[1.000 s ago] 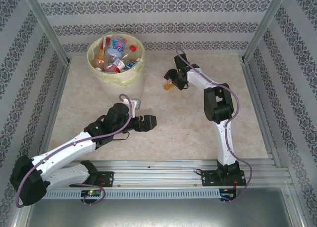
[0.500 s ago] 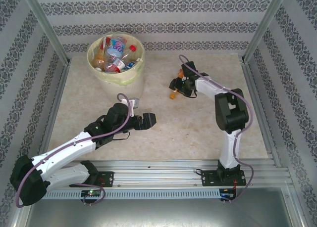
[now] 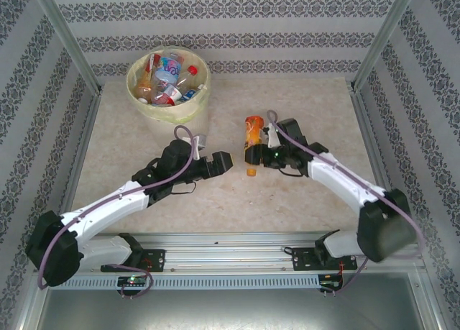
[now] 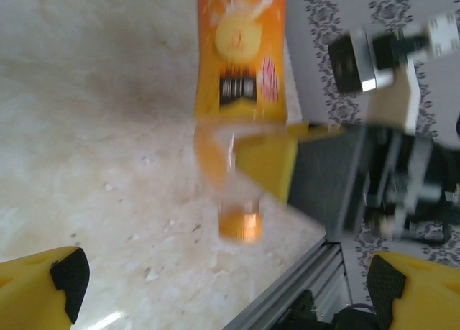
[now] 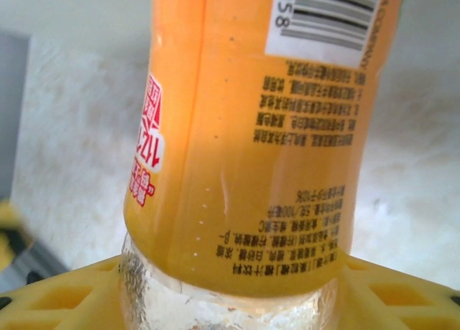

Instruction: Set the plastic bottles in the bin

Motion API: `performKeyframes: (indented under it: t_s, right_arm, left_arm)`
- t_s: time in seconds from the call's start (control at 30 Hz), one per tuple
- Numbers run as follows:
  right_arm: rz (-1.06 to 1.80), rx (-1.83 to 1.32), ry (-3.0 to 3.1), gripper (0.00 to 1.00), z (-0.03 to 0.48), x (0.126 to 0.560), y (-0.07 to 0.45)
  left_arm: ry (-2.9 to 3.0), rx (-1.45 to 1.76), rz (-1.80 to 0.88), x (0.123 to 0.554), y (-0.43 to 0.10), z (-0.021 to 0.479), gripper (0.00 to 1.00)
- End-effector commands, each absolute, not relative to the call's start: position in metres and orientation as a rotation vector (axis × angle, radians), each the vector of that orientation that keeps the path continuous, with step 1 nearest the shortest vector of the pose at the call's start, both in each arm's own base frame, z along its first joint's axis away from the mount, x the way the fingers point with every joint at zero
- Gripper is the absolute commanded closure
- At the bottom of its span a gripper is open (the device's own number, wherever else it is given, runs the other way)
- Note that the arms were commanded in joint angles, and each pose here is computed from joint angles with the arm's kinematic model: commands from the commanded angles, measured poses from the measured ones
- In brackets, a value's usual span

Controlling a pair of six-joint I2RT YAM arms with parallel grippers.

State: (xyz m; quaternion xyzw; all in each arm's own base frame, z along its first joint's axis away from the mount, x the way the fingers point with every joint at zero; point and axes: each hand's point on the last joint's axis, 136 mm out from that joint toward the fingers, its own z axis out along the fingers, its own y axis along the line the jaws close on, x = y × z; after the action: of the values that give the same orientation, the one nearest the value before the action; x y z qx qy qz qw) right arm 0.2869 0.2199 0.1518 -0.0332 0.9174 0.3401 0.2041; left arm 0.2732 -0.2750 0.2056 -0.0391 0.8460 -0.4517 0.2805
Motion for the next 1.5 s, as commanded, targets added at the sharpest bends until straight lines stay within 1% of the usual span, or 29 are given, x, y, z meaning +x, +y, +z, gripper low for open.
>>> performKeyframes:
  t_s: [0.0,0.2,0.4,0.63,0.73,0.83,1.0,1.07,1.2,1.47]
  right_arm:
    - [1.031,-0.174,2.531,0.37,0.167,0.254,0.223]
    - [1.16,-0.226,2.501,0.38,0.184,0.217,0.225]
    - [1.288,-0.292,2.48,0.37,0.197,0.198,0.235]
    - [1.395,-0.312,2.426,0.38,0.203,0.198,0.248]
    - [1.392,-0.324,2.43,0.38,0.201,0.197,0.252]
    - [1.385,-0.331,2.438,0.38,0.199,0.197,0.254]
    - [1.366,-0.33,2.431,0.38,0.2,0.197,0.252]
    - [1.37,-0.334,2.433,0.38,0.2,0.195,0.253]
    - [1.37,-0.334,2.442,0.39,0.197,0.194,0.253]
    - [1.366,-0.348,2.441,0.39,0.197,0.192,0.254]
  left_arm:
    - [2.159,-0.075,-1.32,0.288,-0.289,0.24,0.0]
    - [2.087,-0.099,-1.405,0.304,-0.301,0.247,0.0]
    - [1.989,-0.051,-1.547,0.309,-0.319,0.262,0.0]
    - [1.988,-0.051,-1.604,0.306,-0.324,0.254,0.0]
    - [2.023,-0.056,-1.613,0.305,-0.327,0.246,0.0]
    - [2.04,-0.066,-1.609,0.305,-0.328,0.241,0.02]
    - [2.121,-0.089,-1.558,0.306,-0.327,0.225,0.03]
    - [2.125,-0.097,-1.561,0.305,-0.327,0.223,0.06]
    - [2.113,-0.096,-1.583,0.305,-0.329,0.228,0.17]
    - [2.128,-0.095,-1.584,0.304,-0.329,0.227,0.23]
